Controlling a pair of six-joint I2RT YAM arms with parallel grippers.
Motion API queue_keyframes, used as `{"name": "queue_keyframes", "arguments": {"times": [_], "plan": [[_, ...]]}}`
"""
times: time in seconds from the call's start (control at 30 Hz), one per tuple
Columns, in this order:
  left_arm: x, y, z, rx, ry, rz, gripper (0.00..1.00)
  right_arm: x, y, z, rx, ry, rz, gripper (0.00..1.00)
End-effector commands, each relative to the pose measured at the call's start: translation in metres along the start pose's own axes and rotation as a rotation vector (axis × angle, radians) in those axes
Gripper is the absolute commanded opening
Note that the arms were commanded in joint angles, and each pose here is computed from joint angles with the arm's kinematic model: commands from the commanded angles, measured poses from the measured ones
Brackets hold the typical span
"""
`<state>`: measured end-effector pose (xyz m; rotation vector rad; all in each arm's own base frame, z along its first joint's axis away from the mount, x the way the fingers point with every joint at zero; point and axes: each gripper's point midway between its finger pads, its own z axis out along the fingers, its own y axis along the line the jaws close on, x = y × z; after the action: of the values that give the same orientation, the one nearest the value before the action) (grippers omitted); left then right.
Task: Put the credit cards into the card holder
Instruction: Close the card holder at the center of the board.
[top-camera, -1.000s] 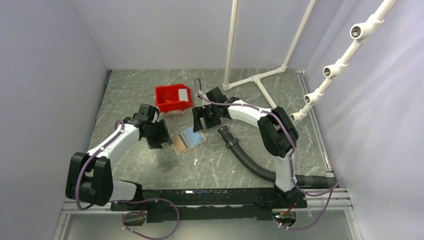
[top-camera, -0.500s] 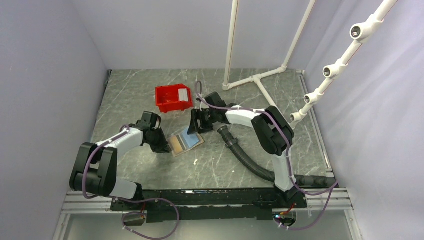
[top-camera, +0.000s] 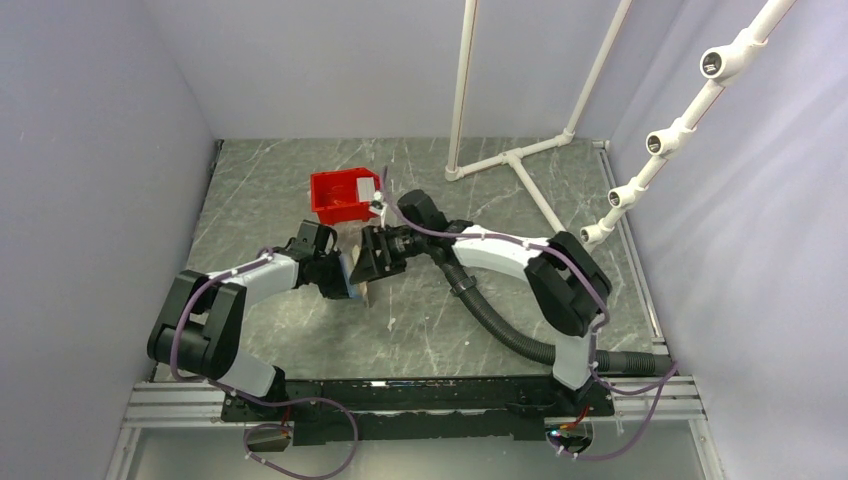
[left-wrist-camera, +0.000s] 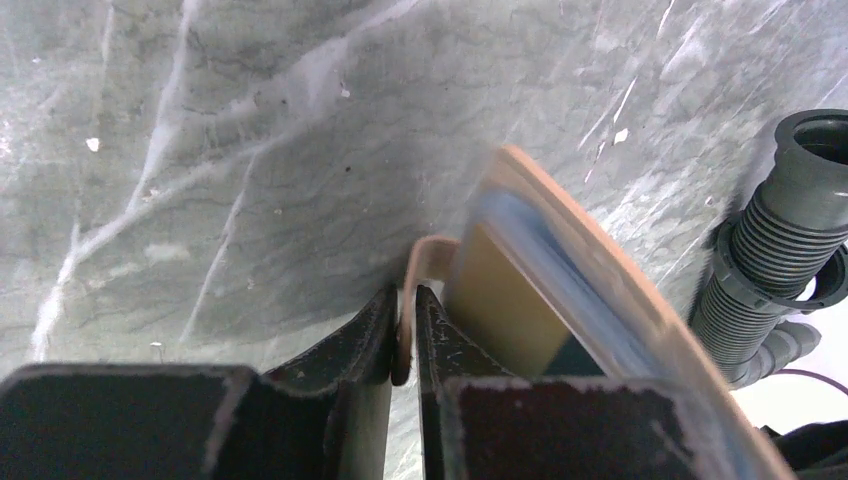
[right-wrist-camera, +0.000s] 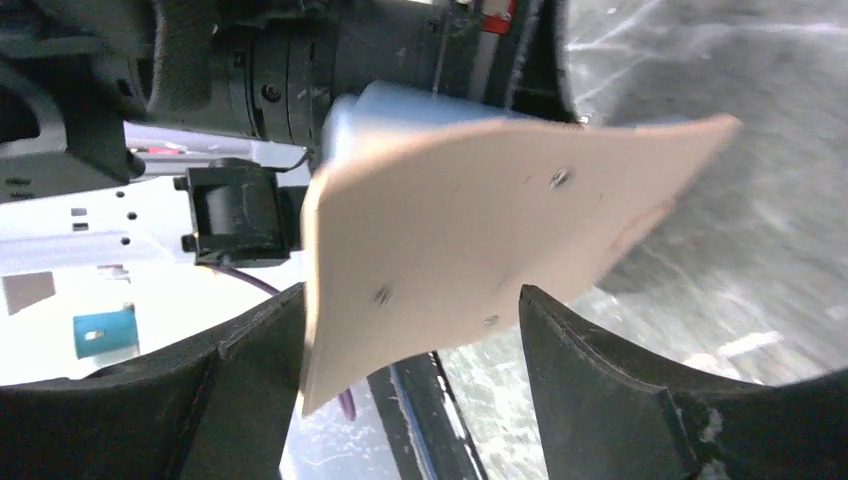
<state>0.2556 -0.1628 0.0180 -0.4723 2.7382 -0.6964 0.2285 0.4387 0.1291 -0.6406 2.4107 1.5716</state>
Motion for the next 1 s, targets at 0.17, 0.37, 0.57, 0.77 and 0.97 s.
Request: {"name": "queue_keyframes", "arguments": {"times": [0.17, 0.37, 0.57, 0.77, 0.97], "plan": [[-0.001, 0.007, -0.019, -0.057, -0.024, 0.08, 0.09, -0.001, -0.052, -0.065, 0.242, -0.092, -0.084, 0.79], [0.0, 0.0, -0.021, -0.024, -0.007, 0.101, 0.06, -0.002, -0.05, -0.056, 0.172, -0.09, -0.119, 0.8], [0.001, -0.007, -0.022, 0.009, -0.001, 0.096, 0.09, -0.007, -0.04, -0.04, 0.099, -0.057, -0.135, 0.78], [0.006, -0.003, -0.024, 0.001, 0.004, 0.083, 0.21, 0.006, -0.007, -0.005, -0.089, -0.008, -0.115, 0.75], [0.01, 0.003, -0.042, -0.022, -0.021, 0.052, 0.43, 0.011, -0.034, 0.007, -0.101, 0.055, 0.009, 0.67]]}}
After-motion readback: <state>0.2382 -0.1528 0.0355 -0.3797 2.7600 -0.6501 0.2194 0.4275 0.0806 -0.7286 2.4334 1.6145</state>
